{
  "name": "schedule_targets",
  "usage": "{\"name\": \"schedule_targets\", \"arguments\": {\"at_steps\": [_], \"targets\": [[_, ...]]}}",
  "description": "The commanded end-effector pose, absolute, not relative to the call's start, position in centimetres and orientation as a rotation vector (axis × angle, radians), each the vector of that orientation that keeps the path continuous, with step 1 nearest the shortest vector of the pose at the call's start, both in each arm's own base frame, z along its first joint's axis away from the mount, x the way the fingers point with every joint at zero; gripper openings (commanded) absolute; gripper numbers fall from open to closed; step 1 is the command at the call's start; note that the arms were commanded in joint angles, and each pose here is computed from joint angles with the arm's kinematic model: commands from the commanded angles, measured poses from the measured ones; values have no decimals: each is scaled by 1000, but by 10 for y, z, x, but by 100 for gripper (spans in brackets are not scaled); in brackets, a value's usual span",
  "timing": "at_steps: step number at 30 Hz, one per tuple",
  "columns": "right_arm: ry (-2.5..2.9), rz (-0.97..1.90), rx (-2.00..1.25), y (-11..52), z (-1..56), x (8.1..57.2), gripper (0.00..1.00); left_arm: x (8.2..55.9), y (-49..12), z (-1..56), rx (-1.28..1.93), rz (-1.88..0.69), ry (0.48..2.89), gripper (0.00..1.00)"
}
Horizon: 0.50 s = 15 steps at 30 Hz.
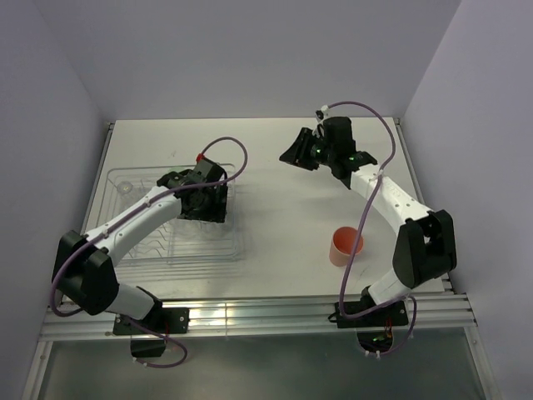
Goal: Load the cups into the dish rack
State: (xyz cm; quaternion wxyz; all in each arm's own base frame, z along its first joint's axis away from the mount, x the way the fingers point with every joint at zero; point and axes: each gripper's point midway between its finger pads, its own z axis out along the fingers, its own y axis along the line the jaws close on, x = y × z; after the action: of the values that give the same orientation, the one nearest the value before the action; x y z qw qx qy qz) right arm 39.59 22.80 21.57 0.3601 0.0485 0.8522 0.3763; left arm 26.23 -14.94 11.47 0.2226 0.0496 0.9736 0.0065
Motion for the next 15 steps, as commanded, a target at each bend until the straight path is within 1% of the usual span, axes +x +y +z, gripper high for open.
{"name": "schedule_targets", "arguments": {"at_steps": [1,6,15], "targets": [[2130,902,96,221,251,392,41,268,-149,144,90,-20,2595,85],[2164,789,134,206,252,381,41,270,-151,163,60,-72,2531,85],[2262,530,231,154,240,323,41,288,-173,202,12,-272,2357,85]]}}
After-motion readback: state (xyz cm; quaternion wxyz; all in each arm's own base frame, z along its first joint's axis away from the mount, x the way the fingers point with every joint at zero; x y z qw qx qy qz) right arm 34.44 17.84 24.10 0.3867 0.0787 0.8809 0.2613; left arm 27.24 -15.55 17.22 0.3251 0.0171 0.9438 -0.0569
